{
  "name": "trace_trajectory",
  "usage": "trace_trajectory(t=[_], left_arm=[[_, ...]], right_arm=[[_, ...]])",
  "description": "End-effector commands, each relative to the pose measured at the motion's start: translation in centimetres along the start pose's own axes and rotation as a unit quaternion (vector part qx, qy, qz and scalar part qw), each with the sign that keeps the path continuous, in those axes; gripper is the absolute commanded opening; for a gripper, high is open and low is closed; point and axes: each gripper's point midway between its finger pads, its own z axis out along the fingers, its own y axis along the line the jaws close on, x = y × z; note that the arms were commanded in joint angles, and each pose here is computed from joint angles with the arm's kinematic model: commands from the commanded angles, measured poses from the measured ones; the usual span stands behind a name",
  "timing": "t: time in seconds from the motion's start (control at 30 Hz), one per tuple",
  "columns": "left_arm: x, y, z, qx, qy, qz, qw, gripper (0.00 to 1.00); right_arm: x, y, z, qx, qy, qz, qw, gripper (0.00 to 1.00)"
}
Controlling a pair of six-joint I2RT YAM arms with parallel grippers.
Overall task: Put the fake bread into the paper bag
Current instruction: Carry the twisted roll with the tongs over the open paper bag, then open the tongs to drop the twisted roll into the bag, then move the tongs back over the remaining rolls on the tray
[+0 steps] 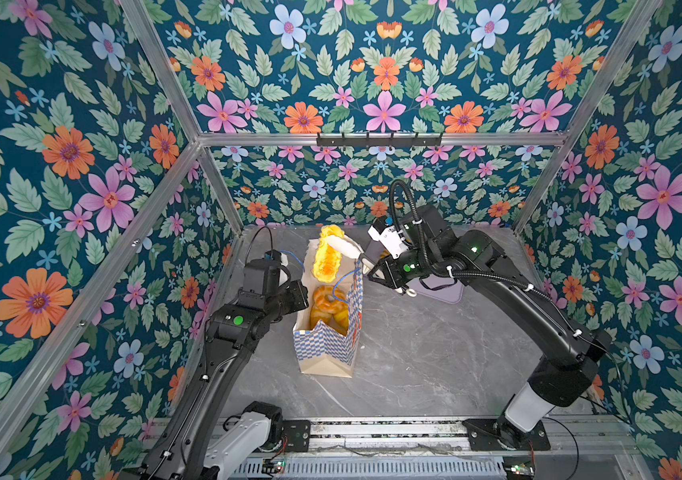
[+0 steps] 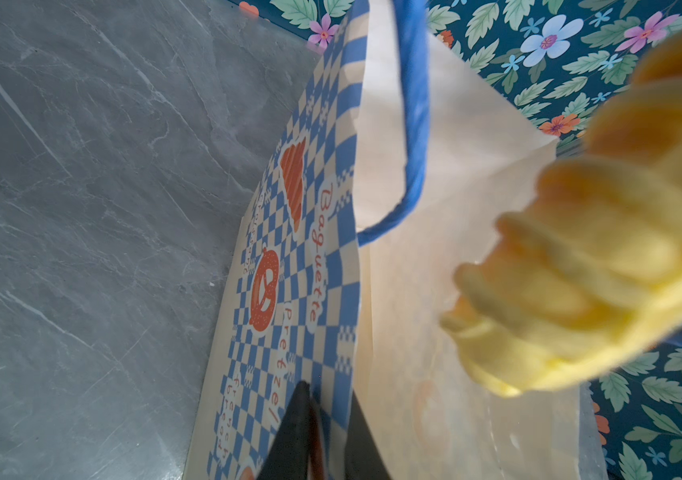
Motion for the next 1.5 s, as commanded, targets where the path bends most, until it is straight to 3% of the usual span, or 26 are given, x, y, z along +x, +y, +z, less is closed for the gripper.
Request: trace_trajectory(t=[0.0,0.5,1.07,1.47], left_arm=[[-0.5,-0.2,0.0,0.004,-0.011,-0.002,1.0,0.15],[-0.5,-0.2,0.0,0.004,-0.01,-0.002,1.0,0.15],[-0.3,-0.1,0.0,0.003,-0.009,-0.003,1.0,0.15],[-0.4,-0.1,0.0,0.003,-0.011,-0.003,1.0,0.15]], right_arm=[[0.5,-0.2,0.1,0.008,0.012,-0.015,1.0,0.27],[1.5,-1.1,1.0,0.03,0.035,-0.017,0.999,0.29],[1.0,-1.1,0.9,0.036,0.028,-0.019,0.999,0.43],[-0.2,-1.2,-0.5,0.051,-0.01,-0.016,0.999,0.4]])
